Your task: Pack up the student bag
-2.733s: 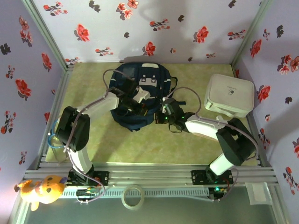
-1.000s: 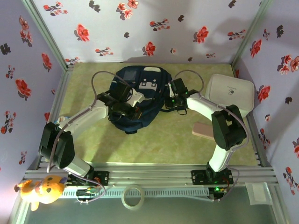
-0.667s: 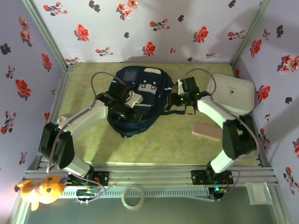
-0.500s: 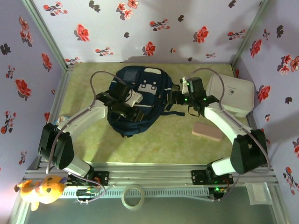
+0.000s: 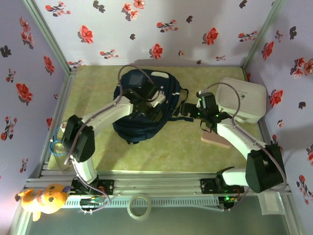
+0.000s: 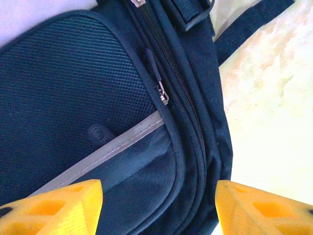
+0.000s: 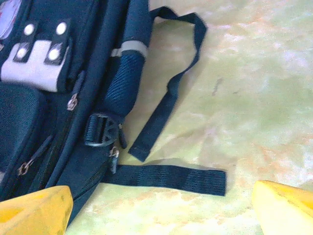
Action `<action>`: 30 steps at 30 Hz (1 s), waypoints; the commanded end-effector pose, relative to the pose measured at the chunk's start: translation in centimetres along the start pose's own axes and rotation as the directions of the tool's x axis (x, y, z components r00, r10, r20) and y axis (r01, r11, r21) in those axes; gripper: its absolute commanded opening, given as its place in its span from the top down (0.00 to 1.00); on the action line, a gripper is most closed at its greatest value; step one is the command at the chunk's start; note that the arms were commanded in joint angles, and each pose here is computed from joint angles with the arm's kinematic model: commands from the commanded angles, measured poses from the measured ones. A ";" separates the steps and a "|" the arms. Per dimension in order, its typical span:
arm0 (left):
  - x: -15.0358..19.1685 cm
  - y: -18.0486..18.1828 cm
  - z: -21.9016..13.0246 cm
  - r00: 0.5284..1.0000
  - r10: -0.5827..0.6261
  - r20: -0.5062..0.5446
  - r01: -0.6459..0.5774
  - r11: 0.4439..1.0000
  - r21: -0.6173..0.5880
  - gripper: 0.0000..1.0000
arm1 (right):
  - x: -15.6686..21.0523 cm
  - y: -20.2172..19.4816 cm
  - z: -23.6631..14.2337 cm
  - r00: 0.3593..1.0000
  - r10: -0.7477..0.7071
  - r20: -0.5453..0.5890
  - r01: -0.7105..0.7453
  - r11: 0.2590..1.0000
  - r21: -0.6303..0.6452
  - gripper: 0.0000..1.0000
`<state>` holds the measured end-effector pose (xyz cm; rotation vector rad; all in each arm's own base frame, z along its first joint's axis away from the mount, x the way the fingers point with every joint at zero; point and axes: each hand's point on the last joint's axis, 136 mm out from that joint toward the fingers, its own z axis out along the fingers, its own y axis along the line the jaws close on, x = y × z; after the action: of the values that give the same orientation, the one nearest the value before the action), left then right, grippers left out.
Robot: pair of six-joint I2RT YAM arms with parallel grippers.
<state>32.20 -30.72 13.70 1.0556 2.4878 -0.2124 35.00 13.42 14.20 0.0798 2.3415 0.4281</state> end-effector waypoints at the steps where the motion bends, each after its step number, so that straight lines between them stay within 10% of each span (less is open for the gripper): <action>1: 0.7 0.3 0.9 0.996 0.036 -0.086 -0.043 0.996 -0.081 0.40 | -1.3 -1.5 -0.9 0.995 0.059 0.083 -0.063 0.997 0.044 0.05; 13: 1.4 1.9 4.3 0.981 0.060 -0.182 -0.099 0.971 -0.216 0.44 | -1.1 -1.2 -0.9 0.992 0.098 0.076 -0.097 0.995 -0.009 0.04; 30: -0.6 1.8 -1.1 0.999 0.040 0.006 -0.039 0.978 -0.203 1.00 | -0.6 -0.4 0.5 0.989 0.144 0.026 -0.142 0.988 -0.053 0.04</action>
<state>33.32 -29.81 12.25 1.0602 2.4780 0.0939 35.25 12.47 13.98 0.2151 2.3121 0.4959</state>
